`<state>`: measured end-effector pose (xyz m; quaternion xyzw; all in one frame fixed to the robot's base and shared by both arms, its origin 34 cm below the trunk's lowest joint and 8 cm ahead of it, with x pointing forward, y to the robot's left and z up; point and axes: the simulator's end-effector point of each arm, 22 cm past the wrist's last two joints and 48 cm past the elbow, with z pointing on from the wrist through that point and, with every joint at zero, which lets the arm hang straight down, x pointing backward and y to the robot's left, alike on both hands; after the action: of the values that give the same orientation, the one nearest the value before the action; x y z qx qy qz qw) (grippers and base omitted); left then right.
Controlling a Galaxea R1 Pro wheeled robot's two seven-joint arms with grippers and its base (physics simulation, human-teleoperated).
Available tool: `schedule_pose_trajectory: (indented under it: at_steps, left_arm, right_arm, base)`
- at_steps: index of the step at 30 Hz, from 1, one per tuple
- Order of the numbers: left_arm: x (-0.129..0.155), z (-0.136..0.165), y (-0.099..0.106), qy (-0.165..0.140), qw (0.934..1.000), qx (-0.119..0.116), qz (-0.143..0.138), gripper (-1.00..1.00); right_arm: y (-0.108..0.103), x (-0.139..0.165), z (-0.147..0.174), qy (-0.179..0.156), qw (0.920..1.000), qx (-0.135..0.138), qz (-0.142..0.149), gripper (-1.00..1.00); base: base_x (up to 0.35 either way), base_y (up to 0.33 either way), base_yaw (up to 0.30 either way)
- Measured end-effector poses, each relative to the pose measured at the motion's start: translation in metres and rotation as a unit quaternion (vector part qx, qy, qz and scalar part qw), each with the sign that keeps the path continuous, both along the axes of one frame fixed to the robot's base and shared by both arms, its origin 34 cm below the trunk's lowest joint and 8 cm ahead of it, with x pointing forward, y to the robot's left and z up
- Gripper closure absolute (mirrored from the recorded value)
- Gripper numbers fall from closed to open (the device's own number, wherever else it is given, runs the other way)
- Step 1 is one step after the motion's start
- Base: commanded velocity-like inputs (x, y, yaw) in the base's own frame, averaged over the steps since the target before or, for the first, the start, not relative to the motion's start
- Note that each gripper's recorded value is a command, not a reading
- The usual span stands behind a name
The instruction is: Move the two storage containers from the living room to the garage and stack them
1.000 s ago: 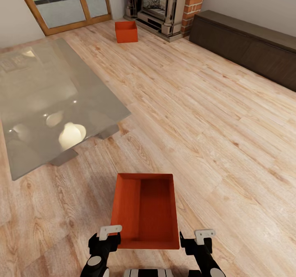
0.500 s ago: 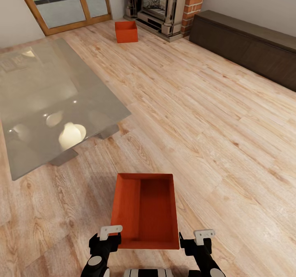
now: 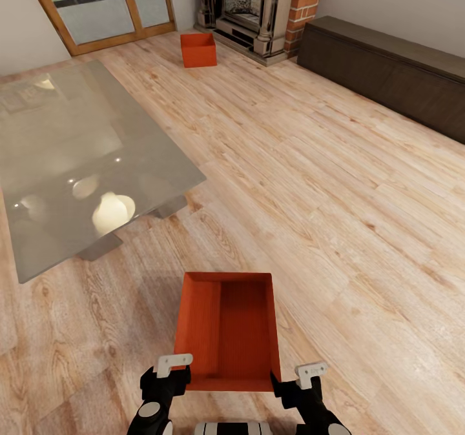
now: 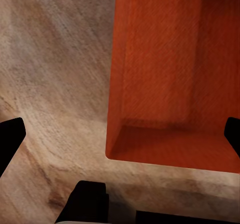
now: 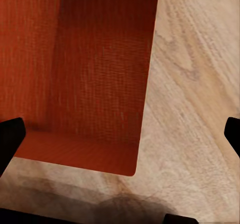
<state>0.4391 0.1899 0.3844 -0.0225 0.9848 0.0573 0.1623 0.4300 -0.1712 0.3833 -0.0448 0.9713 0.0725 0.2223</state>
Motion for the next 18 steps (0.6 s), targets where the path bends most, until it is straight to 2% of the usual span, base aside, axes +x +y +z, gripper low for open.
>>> schedule_pose_trajectory:
  at_steps: [8,13,18]
  left_arm:
    - [0.000,0.000,0.000,0.000,1.0000,0.000,0.000,-1.00]
    - [0.000,0.000,0.000,0.000,1.0000,-0.001,0.000,-1.00]
    - [-0.001,-0.008,0.000,0.000,1.0000,0.000,0.000,-1.00]
  right_arm:
    - [0.000,-0.008,-0.007,0.012,0.9999,-0.001,0.001,-1.00]
    - [-0.009,-0.007,-0.018,0.022,0.9995,-0.023,-0.006,-1.00]
    - [-0.011,-0.001,-0.033,0.024,0.9993,-0.030,-0.007,-1.00]
  base:
    - [0.000,0.000,0.000]
    - [0.000,0.000,0.000]
    - [0.000,0.000,0.000]
